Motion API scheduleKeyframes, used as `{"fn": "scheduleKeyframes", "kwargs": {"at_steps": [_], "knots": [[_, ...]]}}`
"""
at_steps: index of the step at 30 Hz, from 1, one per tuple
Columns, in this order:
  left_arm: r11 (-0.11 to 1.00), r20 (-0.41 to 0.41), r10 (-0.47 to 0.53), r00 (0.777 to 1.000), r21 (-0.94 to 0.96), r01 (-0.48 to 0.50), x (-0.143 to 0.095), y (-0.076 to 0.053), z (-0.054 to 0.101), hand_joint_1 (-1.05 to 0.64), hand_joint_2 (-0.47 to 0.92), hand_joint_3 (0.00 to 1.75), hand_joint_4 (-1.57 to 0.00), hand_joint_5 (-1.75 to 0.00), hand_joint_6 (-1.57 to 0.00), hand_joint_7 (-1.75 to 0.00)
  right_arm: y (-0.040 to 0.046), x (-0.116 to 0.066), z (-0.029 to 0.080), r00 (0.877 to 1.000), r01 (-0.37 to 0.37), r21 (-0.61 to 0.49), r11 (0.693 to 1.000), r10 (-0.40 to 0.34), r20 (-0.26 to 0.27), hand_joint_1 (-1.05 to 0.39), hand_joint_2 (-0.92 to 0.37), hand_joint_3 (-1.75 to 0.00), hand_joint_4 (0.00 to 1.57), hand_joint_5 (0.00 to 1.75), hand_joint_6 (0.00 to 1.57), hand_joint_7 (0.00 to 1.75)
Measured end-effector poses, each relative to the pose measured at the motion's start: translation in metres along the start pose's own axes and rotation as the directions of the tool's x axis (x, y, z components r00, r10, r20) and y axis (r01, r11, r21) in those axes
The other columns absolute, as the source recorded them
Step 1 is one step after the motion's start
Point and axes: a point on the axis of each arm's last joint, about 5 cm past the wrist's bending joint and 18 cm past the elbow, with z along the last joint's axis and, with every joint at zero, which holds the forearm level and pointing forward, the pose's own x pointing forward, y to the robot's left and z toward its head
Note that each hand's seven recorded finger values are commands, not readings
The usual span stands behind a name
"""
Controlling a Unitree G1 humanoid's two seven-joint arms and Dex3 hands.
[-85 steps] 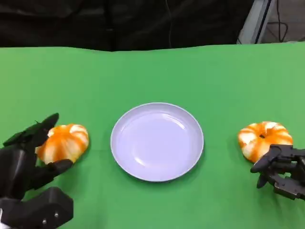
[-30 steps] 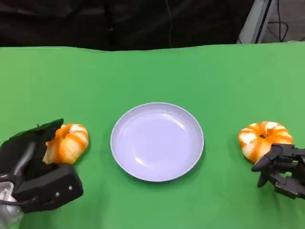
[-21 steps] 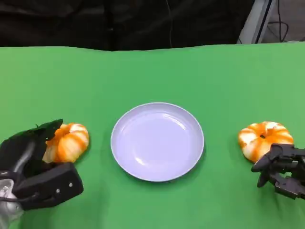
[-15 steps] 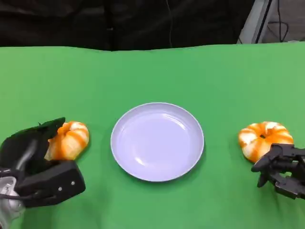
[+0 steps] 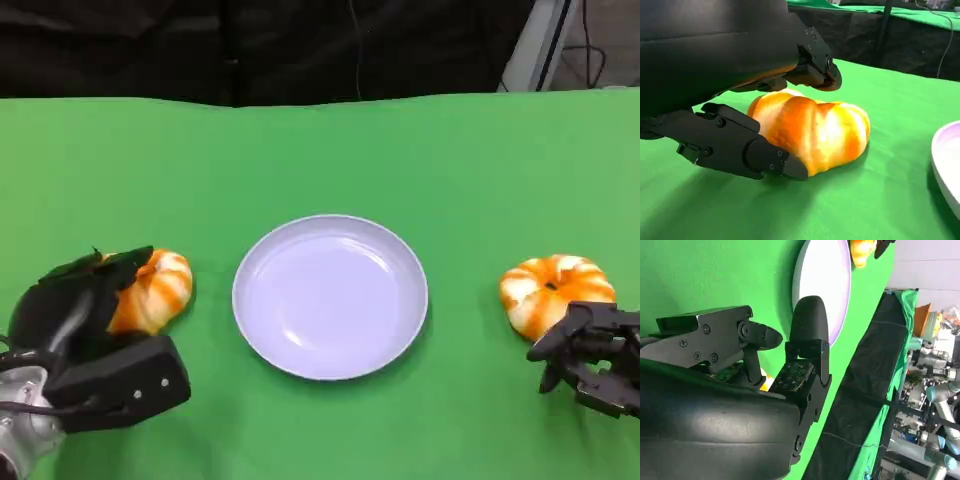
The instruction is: Grasp the bread from the table and place it into the plate.
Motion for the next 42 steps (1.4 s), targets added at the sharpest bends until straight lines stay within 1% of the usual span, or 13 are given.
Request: {"fn": "scheduleKeyframes", "kwargs": {"at_steps": [12,15,18,25,26,29,30,32,33,34,36,39,42], "knots": [[0.998,-0.01,-0.053,0.999,0.035,0.053,0.0056,0.0011,0.0039,-0.11,0.85,0.0,-0.31,0.0,-0.35,0.0,-0.0002,0.0003,0.0003,1.0,0.003,-0.002,1.0,-0.003,0.003,0.07,-0.89,-0.5,0.88,1.38,0.97,0.9],[0.996,-0.016,-0.073,0.997,0.043,0.073,0.0072,0.0017,0.005,-0.08,0.87,0.01,-0.34,-0.01,-0.37,-0.01,-0.0002,0.0003,0.0004,1.0,0.006,-0.002,1.0,-0.006,0.003,0.07,-0.89,-0.5,0.87,1.38,0.96,0.9],[0.996,-0.02,-0.076,0.997,0.05,0.077,0.0074,0.0013,0.0053,-0.05,0.91,0.03,-0.41,-0.03,-0.43,-0.03,-0.0002,0.0003,0.0004,1.0,0.005,-0.002,1.0,-0.005,0.004,0.06,-0.89,-0.5,0.87,1.37,0.96,0.9],[0.996,-0.035,-0.076,0.997,0.052,0.077,0.0081,0.0001,0.0064,-0.06,0.92,0.17,-0.58,-0.07,-0.61,-0.06,-0.0002,0.0003,0.0004,1.0,0.005,-0.002,1.0,-0.005,0.004,0.08,-0.89,-0.51,0.87,1.37,0.96,0.9],[0.996,-0.037,-0.075,0.997,0.05,0.076,0.0083,0.0,0.0066,-0.09,0.92,0.25,-0.62,-0.08,-0.67,-0.07,-0.0002,0.0003,0.0004,1.0,0.005,-0.002,1.0,-0.005,0.004,0.08,-0.9,-0.51,0.87,1.37,0.96,0.9],[0.996,-0.042,-0.08,0.996,0.035,0.081,0.0089,0.0,0.0076,-0.12,0.92,0.33,-0.7,-0.11,-0.75,-0.09,-0.0002,0.0003,0.0004,1.0,0.006,-0.002,1.0,-0.006,0.004,0.08,-0.9,-0.5,0.87,1.36,0.96,0.9],[0.996,-0.043,-0.083,0.996,0.033,0.085,0.0091,0.0001,0.0077,-0.13,0.92,0.36,-0.69,-0.29,-0.8,-0.11,-0.0002,0.0003,0.0004,1.0,0.007,-0.002,1.0,-0.007,0.004,0.08,-0.9,-0.5,0.88,1.36,0.96,0.9],[0.996,-0.045,-0.08,0.996,0.024,0.082,0.0093,0.0002,0.0079,-0.13,0.92,0.38,-0.54,-0.79,-0.85,-0.17,-0.0002,0.0003,0.0004,1.0,0.007,-0.002,1.0,-0.007,0.004,0.08,-0.9,-0.5,0.88,1.36,0.96,0.9],[0.997,-0.048,-0.076,0.996,0.014,0.077,0.0094,0.0002,0.0081,-0.12,0.92,0.37,-0.48,-1.07,-0.83,-0.33,-0.0002,0.0003,0.0004,1.0,0.007,-0.002,1.0,-0.007,0.004,0.07,-0.9,-0.5,0.88,1.36,0.96,0.9],[0.998,-0.053,-0.069,0.996,-0.002,0.069,0.0096,0.0003,0.0084,-0.12,0.92,0.37,-0.44,-1.2,-0.74,-0.56,-0.0002,0.0003,0.0004,1.0,0.007,-0.002,1.0,-0.007,0.004,0.07,-0.9,-0.5,0.88,1.37,0.96,0.9],[0.998,-0.062,-0.057,0.996,-0.025,0.055,0.01,0.0007,0.0087,-0.12,0.92,0.38,-0.37,-1.43,-0.58,-0.95,-0.0003,0.0005,0.0006,1.0,0.006,-0.002,1.0,-0.006,0.006,0.07,-0.9,-0.49,0.88,1.36,0.96,0.9],[0.998,-0.065,-0.05,0.997,-0.039,0.047,0.0103,0.0007,0.0092,-0.13,0.92,0.41,-0.31,-1.57,-0.49,-1.18,-0.0003,0.0006,0.0007,1.0,0.009,-0.003,1.0,-0.009,0.006,0.06,-0.91,-0.48,0.88,1.36,0.96,0.9],[0.998,-0.066,-0.046,0.997,-0.042,0.044,0.0103,0.0006,0.0094,-0.13,0.92,0.41,-0.28,-1.64,-0.45,-1.28,-0.0003,0.0006,0.0007,1.0,0.011,-0.003,1.0,-0.011,0.006,0.06,-0.91,-0.47,0.87,1.36,0.96,0.89]]}}
